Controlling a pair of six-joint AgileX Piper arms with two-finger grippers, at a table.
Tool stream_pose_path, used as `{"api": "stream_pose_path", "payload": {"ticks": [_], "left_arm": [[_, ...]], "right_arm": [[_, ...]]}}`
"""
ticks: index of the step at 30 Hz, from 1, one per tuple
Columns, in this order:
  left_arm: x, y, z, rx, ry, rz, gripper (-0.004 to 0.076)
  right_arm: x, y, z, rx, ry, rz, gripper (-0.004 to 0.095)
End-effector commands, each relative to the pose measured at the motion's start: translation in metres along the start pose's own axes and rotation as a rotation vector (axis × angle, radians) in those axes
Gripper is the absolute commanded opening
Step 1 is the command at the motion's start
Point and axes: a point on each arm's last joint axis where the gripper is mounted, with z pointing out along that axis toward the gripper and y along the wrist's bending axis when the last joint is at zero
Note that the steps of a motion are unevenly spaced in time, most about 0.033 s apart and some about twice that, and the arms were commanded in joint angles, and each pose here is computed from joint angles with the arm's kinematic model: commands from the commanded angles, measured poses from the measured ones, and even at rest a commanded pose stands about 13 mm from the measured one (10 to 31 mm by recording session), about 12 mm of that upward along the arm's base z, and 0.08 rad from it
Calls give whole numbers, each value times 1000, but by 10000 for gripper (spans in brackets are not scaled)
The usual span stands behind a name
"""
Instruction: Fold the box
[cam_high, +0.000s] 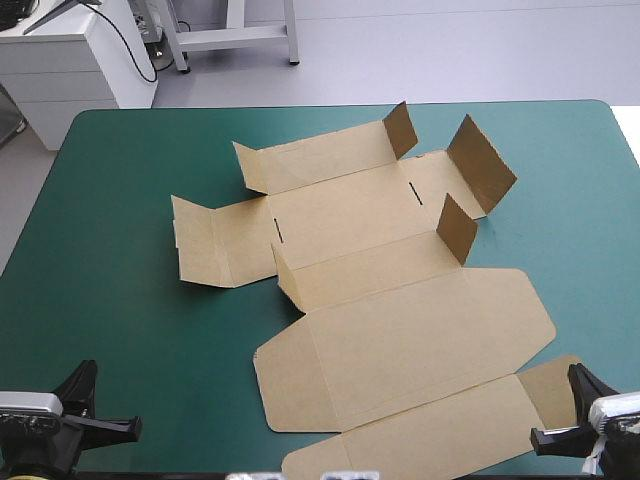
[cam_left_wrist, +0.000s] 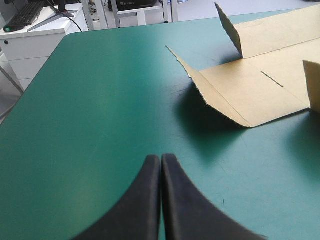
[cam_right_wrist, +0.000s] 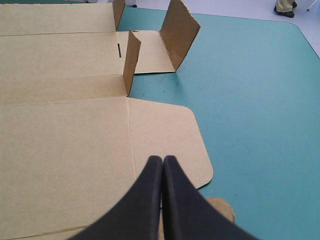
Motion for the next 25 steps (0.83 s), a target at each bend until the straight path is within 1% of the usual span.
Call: {"api": "stream_pose_path", "payload": {"ticks": [1,5,12,13,17,19,20,22,25], "left_arm": [[-12,0,-5,-4,-105,-8,-8],[-12,0,-5,-4,-105,-8,-8],[-12,0,-5,-4,-105,-8,-8],[-12,0,-5,-4,-105,-8,-8],[-12,0,-5,-4,-105,-8,-8],[-12,0,-5,-4,-105,-8,-8],[-12,0,-5,-4,-105,-8,-8],[-12,0,-5,-4,-105,-8,-8],[-12,0,-5,-4,-105,-8,-8]], "right_arm": [[-13,0,0,-5,-62,-37,-21],[-16,0,10,-9,-6,-86,-21],[-32,1,19,-26,40,-107,-21],[-37,2,20,-31,44,-115,-21],[-60,7,28,-100,72,-154,-21],[-72,8,34,-117,37,-208,-21],[-80,9,37,-126,19,-211,-21],[-92,10,44,-145,13,-171,-19],[-113,11,61,-163,43,-168,-19]]}}
